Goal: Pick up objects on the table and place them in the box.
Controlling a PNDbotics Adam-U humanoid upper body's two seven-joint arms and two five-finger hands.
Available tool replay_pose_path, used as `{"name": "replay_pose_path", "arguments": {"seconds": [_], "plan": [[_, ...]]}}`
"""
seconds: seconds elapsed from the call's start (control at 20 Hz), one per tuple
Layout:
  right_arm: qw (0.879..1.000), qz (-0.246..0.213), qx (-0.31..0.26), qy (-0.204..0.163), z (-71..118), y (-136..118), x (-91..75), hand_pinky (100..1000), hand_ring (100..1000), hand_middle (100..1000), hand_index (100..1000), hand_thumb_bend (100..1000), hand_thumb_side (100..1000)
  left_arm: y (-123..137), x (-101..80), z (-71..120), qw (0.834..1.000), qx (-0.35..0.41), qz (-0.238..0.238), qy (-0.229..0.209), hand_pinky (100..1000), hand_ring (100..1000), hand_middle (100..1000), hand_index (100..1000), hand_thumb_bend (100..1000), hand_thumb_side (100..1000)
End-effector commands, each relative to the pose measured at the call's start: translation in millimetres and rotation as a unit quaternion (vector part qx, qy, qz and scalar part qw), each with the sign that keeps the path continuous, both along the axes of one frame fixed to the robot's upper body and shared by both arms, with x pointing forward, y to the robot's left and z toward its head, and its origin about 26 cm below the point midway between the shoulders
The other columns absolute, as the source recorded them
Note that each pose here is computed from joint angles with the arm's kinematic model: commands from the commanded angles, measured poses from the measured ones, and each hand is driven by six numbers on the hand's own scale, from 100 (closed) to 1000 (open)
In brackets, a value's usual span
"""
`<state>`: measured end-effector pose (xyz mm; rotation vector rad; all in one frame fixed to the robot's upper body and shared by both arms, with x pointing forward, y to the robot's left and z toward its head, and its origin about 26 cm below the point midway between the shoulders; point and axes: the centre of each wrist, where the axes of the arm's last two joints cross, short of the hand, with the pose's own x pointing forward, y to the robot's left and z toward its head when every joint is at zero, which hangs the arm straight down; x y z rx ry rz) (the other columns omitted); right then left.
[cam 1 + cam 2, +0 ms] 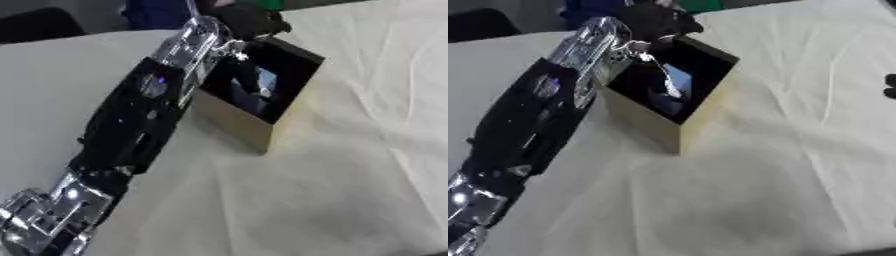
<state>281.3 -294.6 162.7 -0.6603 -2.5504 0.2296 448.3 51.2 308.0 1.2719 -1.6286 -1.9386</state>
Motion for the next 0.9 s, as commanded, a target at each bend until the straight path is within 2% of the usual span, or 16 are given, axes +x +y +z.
{"name": "replay_pose_path", "arguments": {"seconds": [0.05, 0.15, 0.25, 0.45, 0.6, 0.9], "plan": [[1.000, -0.004, -0.006, -0.008, 4.5, -1, -2.4, 667, 727, 620, 769, 100, 912, 1, -1.8, 14.5, 0.999, -0.006, 0.001, -0.036, 946, 944, 920, 1000, 722, 605], [1.000, -0.005, -0.006, -0.007, 3.7, -1, -2.7, 667, 727, 619, 769, 100, 912, 2, -1.7, 14.5, 0.999, -0.012, -0.001, -0.042, 942, 940, 915, 1000, 699, 602], [1.000, -0.007, -0.006, -0.005, 2.8, -1, -3.1, 666, 727, 619, 769, 100, 912, 4, -2.8, 16.5, 0.998, -0.028, -0.007, -0.048, 933, 928, 894, 1000, 635, 610], [1.000, -0.013, -0.010, -0.003, 1.4, -4, -4.6, 668, 727, 620, 768, 100, 907, 14, -12.5, 31.7, 0.994, -0.090, -0.030, -0.061, 925, 914, 877, 999, 567, 626], [1.000, -0.017, -0.015, -0.002, 0.4, -7, -6.0, 669, 727, 621, 768, 100, 903, 29, -27.2, 49.2, 0.986, -0.139, -0.050, -0.073, 919, 902, 862, 987, 509, 611], [0.999, -0.029, -0.017, 0.004, -3.3, -14, -9.7, 671, 726, 622, 768, 100, 897, 76, -68.3, 75.8, 0.967, -0.221, -0.079, -0.093, 911, 891, 847, 978, 466, 609]]}}
